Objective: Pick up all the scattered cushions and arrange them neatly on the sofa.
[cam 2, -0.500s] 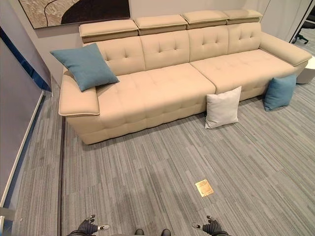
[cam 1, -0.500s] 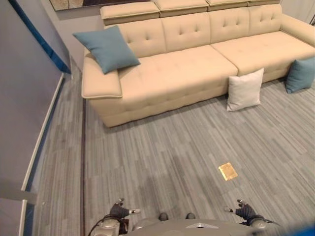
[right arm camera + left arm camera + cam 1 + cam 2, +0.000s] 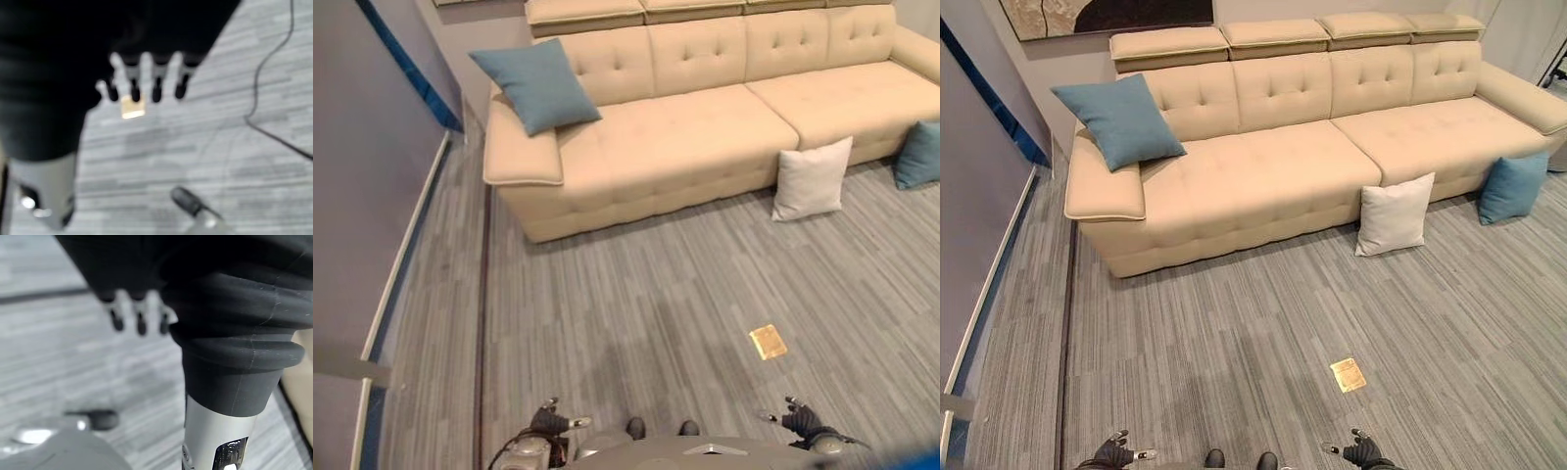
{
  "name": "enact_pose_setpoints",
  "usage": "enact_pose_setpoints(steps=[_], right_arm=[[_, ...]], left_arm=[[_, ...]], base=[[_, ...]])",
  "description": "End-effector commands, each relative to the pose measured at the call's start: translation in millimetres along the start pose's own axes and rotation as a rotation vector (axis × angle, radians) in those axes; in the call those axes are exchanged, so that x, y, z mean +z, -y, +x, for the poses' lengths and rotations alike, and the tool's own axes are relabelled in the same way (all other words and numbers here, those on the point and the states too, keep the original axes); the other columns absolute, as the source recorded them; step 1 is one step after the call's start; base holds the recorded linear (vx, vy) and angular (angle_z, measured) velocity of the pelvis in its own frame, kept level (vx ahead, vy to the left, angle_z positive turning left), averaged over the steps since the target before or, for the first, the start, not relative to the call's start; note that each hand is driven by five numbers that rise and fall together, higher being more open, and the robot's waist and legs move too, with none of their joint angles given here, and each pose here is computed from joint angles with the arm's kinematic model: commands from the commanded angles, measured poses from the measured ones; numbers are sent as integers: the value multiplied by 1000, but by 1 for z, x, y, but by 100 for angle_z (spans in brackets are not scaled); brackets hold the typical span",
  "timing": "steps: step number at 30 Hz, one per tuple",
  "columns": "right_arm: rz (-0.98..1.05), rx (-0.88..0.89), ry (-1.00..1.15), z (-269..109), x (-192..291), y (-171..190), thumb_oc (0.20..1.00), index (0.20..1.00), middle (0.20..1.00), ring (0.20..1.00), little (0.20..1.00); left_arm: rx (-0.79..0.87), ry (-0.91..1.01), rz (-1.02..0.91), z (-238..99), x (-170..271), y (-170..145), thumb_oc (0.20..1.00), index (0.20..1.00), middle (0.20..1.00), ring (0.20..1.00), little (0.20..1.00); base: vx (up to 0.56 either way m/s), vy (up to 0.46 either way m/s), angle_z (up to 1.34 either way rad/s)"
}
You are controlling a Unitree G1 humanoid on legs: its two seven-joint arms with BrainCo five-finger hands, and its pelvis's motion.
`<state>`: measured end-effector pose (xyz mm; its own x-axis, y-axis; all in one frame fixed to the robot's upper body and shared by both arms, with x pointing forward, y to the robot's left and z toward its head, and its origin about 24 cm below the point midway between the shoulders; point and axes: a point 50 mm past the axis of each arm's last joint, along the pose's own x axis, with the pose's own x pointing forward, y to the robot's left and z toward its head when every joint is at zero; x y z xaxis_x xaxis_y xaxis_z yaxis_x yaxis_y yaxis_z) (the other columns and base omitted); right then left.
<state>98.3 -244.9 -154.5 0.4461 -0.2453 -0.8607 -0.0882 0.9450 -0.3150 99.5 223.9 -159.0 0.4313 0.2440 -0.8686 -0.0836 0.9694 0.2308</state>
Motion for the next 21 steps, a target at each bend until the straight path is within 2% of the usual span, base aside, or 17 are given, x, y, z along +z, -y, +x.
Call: enact_pose_setpoints(steps=[1,7,15,21], right_arm=[[-9,-38,55,4,20,11,1000,1000,1000,1000,1000],[-12,-35,71,6,27,11,1000,1000,1000,1000,1000],[-15,12,133,7,48,-1,1000,1000,1000,1000,1000],[-26,36,190,8,66,-7,1000,1000,1000,1000,1000]], left_arm=[[-8,78,12,6,32,6,1000,1000,1000,1000,1000],[-10,91,7,7,36,7,1000,1000,1000,1000,1000],[17,90,-10,7,38,-3,1000,1000,1000,1000,1000],[33,116,-33,8,46,-8,1000,1000,1000,1000,1000]], base=[[-34,0,18],[34,62,51],[98,196,-14],[147,90,28]])
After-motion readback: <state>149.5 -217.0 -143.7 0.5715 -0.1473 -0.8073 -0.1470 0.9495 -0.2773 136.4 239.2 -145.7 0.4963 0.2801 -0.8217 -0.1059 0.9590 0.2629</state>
